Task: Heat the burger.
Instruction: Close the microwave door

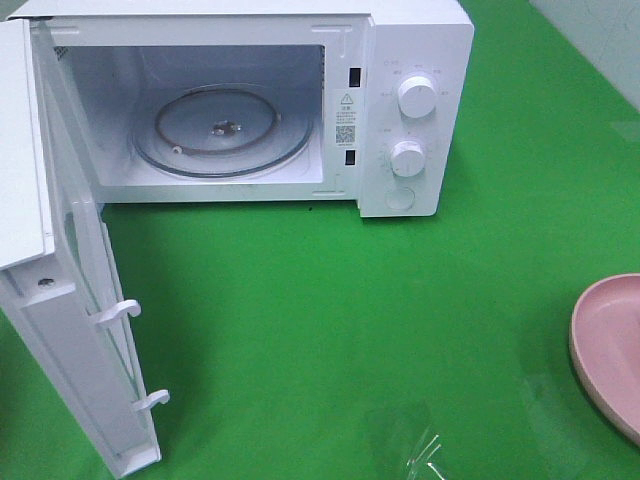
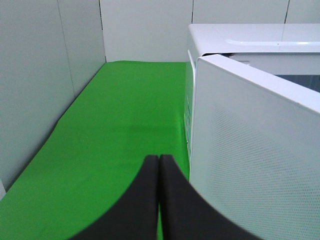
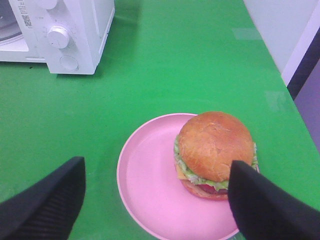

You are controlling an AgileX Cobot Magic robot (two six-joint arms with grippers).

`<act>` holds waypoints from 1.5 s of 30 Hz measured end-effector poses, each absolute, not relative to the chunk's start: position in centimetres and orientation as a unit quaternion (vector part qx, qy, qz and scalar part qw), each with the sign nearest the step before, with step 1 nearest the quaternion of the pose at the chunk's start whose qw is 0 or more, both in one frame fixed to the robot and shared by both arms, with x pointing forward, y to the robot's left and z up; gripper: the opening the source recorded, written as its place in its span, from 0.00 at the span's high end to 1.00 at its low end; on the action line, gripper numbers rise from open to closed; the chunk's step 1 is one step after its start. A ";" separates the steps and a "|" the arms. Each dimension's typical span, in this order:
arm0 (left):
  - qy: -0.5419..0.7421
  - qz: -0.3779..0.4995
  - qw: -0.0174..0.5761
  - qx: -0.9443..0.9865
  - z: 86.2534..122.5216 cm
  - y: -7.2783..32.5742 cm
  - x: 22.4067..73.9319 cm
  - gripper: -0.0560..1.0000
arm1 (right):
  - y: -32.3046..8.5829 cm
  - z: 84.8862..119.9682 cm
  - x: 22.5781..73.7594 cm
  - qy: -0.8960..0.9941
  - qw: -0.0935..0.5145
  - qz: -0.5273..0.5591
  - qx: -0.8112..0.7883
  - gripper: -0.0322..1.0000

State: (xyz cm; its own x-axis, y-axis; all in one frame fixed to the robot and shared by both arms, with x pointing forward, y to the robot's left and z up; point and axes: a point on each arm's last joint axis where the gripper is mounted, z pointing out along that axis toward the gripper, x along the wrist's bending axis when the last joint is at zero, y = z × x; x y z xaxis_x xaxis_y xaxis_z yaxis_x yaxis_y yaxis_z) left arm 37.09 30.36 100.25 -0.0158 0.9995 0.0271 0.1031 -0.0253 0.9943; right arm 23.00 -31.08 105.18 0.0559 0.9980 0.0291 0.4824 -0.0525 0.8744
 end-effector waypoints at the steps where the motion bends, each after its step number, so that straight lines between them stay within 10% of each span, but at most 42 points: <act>1: 0.524 0.479 0.458 0.534 99.8 30.3 37.7 0.95 | -31.1 105.2 23.0 0.587 0.360 0.358 0.631 0.24; 45: 0.444 0.288 0.526 0.665 93.3 21.5 46.4 0.95 | -31.1 105.2 23.0 0.587 0.360 0.358 0.631 0.24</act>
State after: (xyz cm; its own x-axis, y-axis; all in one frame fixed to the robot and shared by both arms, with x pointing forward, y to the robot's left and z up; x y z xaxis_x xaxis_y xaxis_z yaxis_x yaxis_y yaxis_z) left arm 46.41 21.48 93.31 0.4395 0.8944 -0.0836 0.2872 -0.0517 0.9565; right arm 23.00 -31.08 105.18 0.0559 0.9980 0.0291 0.4824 -0.0525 0.8744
